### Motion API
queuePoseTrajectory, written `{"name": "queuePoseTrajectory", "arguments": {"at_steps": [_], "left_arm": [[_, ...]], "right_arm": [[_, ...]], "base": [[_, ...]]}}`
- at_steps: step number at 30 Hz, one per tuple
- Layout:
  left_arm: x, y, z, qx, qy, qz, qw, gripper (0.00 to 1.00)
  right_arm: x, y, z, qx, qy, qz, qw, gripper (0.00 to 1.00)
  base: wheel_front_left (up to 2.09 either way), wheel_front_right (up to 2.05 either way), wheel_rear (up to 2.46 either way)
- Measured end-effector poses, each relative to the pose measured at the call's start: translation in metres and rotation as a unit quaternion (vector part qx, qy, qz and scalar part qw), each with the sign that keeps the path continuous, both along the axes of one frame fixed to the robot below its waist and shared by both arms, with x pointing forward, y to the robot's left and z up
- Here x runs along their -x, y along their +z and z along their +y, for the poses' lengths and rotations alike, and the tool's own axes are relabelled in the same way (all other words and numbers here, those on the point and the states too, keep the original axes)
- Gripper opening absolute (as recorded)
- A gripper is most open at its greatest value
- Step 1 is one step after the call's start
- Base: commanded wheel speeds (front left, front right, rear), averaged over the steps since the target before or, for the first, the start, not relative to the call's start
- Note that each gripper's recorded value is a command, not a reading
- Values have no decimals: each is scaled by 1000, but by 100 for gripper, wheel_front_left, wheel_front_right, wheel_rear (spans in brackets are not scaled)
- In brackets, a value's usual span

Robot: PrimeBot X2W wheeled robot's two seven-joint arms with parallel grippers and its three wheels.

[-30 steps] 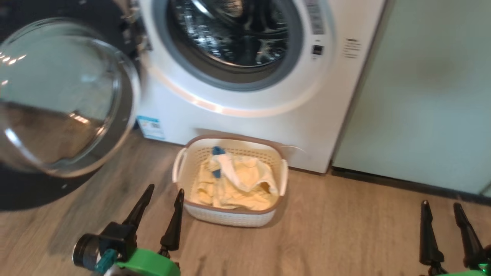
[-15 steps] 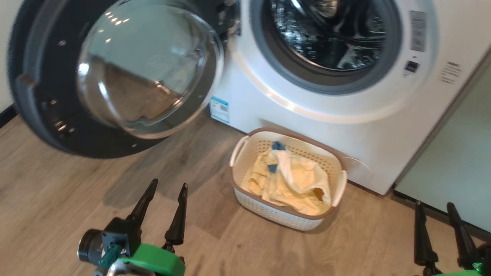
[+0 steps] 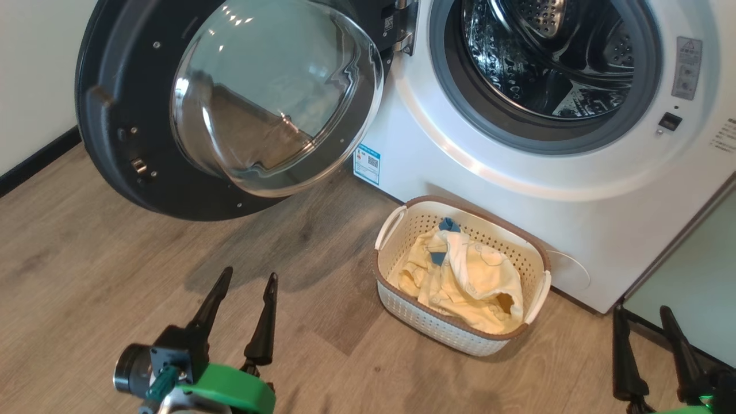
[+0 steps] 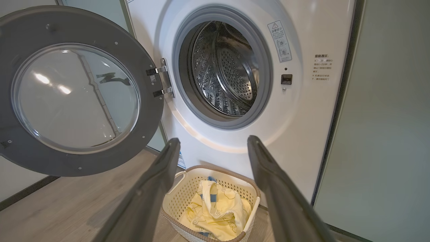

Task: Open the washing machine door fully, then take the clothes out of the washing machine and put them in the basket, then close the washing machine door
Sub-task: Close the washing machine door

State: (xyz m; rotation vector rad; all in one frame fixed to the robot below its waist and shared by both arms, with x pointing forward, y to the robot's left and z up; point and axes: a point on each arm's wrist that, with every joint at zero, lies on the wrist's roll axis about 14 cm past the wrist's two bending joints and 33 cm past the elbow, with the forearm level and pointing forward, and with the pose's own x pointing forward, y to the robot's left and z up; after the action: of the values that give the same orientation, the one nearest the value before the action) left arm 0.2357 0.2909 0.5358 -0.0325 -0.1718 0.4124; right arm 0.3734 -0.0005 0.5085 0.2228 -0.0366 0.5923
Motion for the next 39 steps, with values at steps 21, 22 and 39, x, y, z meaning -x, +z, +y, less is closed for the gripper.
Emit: {"name": "queuePoseTrajectory", "arguments": {"at_steps": [21, 22, 39], "left_arm": [[1, 5, -5, 21, -27, -22, 999, 0], [1, 6, -5, 29, -29, -28, 999, 0], [60, 199, 35, 73, -74, -386, 917, 0]], "right_arm": [[3, 4, 1, -2, 2, -5, 1000, 100], [3, 4, 1, -2, 2, -5, 1000, 100], [-1, -4, 11, -3, 16, 7, 1000, 100]], "base": [[0, 0, 0], [0, 0, 0], [0, 0, 0]]}}
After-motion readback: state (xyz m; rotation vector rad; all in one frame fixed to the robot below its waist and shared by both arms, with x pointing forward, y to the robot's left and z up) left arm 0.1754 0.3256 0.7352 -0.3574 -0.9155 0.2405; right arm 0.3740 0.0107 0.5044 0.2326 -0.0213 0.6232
